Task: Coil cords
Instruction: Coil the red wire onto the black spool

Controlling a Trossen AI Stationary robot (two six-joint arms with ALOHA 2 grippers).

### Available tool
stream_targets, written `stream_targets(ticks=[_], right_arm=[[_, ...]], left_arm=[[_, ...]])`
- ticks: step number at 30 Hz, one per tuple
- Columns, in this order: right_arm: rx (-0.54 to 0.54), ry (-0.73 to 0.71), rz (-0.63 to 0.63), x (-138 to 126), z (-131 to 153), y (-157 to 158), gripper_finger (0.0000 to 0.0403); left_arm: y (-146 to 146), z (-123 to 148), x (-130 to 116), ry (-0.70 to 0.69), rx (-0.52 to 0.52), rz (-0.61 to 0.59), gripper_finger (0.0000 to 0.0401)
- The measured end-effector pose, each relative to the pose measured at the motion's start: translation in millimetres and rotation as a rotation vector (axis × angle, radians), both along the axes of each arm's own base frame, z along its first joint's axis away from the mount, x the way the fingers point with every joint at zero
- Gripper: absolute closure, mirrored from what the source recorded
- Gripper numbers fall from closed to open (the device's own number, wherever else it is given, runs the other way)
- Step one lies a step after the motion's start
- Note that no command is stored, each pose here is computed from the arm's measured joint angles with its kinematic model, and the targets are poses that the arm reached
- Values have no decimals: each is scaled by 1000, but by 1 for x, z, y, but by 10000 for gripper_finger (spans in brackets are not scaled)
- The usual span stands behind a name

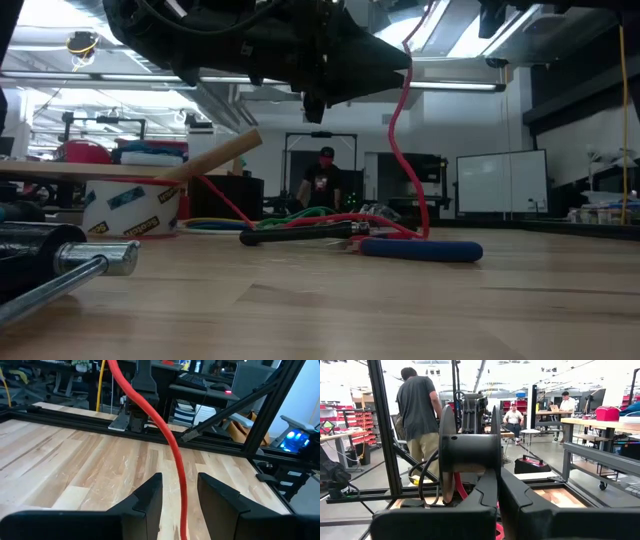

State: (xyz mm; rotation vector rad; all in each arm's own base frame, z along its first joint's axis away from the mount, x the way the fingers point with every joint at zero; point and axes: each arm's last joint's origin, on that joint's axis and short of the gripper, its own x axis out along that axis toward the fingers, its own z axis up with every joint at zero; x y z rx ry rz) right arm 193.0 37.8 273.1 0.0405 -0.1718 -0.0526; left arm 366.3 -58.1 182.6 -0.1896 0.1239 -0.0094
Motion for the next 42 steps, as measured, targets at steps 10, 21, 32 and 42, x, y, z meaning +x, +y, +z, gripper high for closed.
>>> stream_targets(ticks=[10, 21, 32, 42], right_arm=[[9, 2, -52, 0, 0, -1, 401], [-8, 42, -32, 11, -10, 2, 401], [-6, 27, -32, 12, -10, 2, 401], [-44, 86, -36, 12, -15, 2, 401]], left_arm=[[0, 0, 0, 1, 4, 12, 286], [3, 0, 0, 2, 11, 31, 286], [3, -6, -1, 62, 18, 30, 338], [3, -10, -2, 110, -24, 38, 397]])
